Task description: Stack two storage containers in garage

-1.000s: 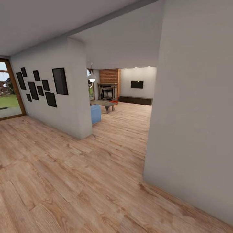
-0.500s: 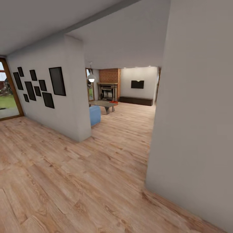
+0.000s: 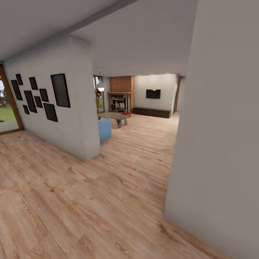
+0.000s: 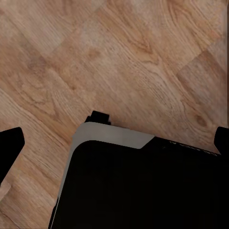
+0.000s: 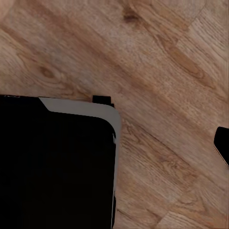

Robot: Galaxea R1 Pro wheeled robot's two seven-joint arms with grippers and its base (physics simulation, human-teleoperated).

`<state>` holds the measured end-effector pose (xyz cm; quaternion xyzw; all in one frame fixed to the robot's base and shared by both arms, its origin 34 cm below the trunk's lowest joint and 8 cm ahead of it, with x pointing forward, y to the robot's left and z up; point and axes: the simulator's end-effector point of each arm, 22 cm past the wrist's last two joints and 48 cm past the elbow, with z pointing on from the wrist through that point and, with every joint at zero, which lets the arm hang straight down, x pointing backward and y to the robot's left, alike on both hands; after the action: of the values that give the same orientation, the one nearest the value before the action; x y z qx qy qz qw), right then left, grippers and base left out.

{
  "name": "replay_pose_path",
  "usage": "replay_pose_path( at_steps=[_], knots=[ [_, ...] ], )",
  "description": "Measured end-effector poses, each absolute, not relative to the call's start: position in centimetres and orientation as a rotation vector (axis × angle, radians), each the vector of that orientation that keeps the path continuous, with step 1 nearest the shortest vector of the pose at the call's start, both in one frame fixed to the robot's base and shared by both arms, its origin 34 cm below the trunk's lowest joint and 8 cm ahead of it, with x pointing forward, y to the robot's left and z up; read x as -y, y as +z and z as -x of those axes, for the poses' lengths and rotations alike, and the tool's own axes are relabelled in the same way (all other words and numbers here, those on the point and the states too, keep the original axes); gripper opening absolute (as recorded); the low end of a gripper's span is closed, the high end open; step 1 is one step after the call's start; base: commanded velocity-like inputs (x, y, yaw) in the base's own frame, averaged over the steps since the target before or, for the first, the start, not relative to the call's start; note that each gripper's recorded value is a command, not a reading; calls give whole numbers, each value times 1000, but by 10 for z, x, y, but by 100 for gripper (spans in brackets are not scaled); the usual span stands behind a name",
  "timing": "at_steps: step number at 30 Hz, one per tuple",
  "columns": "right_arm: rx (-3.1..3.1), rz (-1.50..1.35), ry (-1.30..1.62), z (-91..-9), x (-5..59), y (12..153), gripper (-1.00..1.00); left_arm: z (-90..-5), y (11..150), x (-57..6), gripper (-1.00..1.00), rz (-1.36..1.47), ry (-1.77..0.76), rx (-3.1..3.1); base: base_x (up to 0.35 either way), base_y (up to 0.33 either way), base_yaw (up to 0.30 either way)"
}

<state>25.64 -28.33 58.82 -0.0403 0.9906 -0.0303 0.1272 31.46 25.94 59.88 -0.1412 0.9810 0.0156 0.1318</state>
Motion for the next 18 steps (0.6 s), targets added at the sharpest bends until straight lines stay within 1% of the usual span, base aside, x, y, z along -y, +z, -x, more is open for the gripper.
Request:
replay_pose_path(
  at_steps=[18],
  knots=[
    [-2883,117,-88,-256,283,588,100,-315,599,-259,100,410,45,-2847,334,0,0]
  ],
)
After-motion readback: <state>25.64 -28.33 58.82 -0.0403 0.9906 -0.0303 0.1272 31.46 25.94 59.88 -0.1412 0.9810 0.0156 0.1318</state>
